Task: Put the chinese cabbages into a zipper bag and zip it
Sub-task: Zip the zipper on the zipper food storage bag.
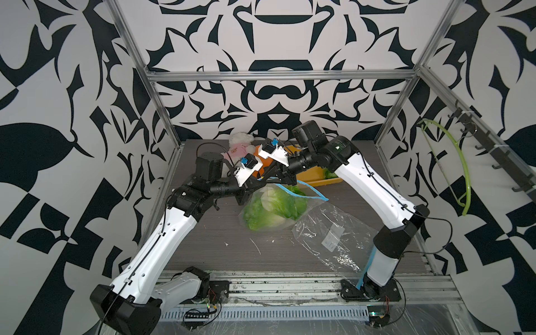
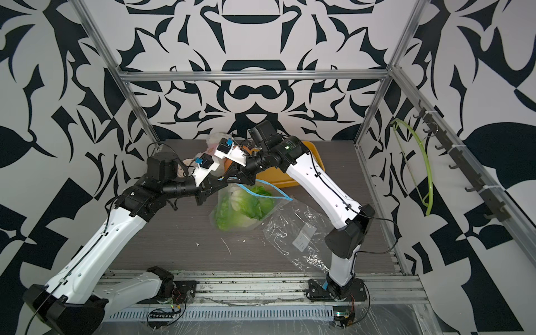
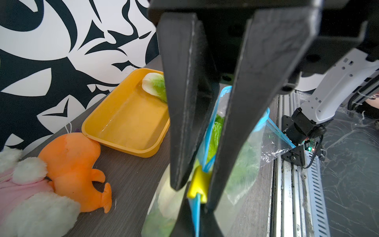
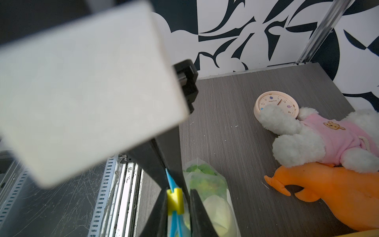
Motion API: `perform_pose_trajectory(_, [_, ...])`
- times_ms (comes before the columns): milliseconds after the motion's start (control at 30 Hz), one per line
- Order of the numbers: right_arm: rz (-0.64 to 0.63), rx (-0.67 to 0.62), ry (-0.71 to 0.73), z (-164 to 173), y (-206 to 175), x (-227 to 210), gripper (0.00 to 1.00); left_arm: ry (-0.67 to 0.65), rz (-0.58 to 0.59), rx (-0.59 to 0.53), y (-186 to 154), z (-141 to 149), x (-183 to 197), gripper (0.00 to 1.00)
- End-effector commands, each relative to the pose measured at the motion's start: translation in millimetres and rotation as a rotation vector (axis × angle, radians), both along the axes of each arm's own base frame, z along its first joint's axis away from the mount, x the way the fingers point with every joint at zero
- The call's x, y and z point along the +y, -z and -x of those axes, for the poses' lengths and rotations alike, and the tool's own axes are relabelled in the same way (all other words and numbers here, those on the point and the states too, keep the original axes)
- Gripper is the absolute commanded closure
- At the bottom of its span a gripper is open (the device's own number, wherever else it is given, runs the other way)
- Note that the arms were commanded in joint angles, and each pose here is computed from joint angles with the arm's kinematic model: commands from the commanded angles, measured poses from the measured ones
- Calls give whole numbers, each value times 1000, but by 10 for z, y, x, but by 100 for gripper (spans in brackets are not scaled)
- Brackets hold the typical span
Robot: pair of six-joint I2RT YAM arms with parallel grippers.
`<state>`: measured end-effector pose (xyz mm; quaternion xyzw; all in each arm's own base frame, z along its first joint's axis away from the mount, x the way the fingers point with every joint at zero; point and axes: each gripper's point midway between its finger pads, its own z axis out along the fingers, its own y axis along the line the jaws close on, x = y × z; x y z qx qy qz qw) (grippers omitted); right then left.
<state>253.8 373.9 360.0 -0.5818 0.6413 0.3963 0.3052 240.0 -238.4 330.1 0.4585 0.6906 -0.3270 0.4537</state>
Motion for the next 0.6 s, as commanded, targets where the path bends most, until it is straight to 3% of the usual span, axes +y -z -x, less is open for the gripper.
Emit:
perform_pose_trajectory(0, [-83, -63, -13, 81, -327, -48, 82, 32, 45, -44, -227, 57, -30, 100])
perform_pose_trajectory(167, [-84, -56, -13, 81, -316, -42, 92, 30, 46, -40, -228, 63, -25, 100])
perform_pose_trajectory(433, [-88, -47, 10, 41, -288, -80, 95, 13, 57, -21, -220, 68, -12, 100])
perform_pose_trajectory(500, [-93, -46, 14, 31, -288, -80, 95, 6, 62, -7, -205, 80, -4, 82])
perform_pose_trajectory(567, [-97, -42, 17, 24, -283, -78, 96, -1, 67, 6, -174, 97, 7, 73])
